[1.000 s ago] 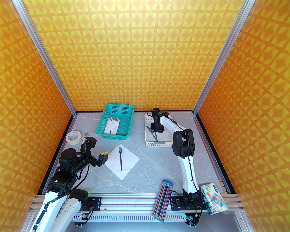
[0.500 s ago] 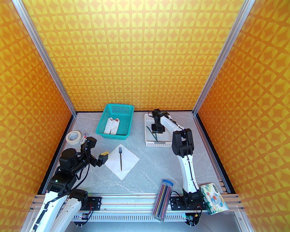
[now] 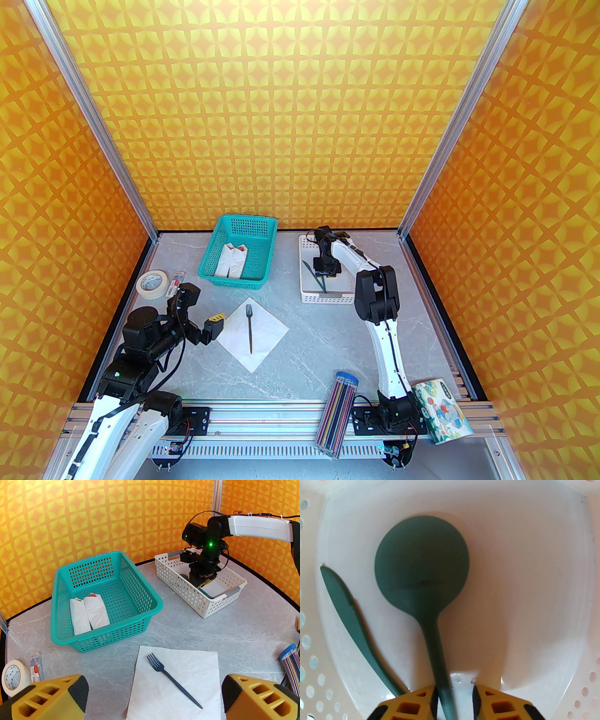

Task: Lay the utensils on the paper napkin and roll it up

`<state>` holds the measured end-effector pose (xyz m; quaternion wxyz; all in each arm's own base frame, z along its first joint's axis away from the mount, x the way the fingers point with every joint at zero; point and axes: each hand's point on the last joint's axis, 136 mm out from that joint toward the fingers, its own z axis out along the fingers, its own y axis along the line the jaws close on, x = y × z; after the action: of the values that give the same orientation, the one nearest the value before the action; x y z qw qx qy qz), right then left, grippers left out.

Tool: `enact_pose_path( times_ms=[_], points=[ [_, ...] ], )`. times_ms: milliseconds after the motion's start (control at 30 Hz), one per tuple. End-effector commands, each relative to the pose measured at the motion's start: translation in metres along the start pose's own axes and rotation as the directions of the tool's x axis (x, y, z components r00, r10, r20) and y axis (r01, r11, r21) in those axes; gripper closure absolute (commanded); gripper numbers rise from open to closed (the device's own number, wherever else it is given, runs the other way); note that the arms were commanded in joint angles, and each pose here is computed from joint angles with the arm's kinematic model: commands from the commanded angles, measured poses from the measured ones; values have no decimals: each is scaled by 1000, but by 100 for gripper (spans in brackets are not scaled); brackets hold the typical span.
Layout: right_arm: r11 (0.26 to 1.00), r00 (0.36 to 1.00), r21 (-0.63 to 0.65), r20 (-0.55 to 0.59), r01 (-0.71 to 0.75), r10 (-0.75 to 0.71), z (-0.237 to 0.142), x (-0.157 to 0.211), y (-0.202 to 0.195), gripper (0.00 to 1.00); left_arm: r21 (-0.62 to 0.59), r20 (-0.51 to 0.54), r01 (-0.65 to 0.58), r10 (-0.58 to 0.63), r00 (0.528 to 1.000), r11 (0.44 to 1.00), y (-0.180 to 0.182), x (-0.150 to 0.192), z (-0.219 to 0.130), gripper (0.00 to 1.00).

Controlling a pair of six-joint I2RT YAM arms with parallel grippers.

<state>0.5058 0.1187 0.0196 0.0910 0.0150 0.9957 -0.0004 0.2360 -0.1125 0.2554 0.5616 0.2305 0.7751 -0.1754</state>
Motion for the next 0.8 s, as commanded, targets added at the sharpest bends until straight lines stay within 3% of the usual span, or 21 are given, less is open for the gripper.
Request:
enact_pose_path(
  times_ms=[0,767],
  points=[
    [1000,997,11,-68,24,-23,17,13,-3,71,20,13,-2,2,1000,1000,-3,-3,1,1],
    [997,991,-24,-116,70,-72,17,21,2,84,21,3,-2,2,1000,1000,-2,2,4,1]
  ],
)
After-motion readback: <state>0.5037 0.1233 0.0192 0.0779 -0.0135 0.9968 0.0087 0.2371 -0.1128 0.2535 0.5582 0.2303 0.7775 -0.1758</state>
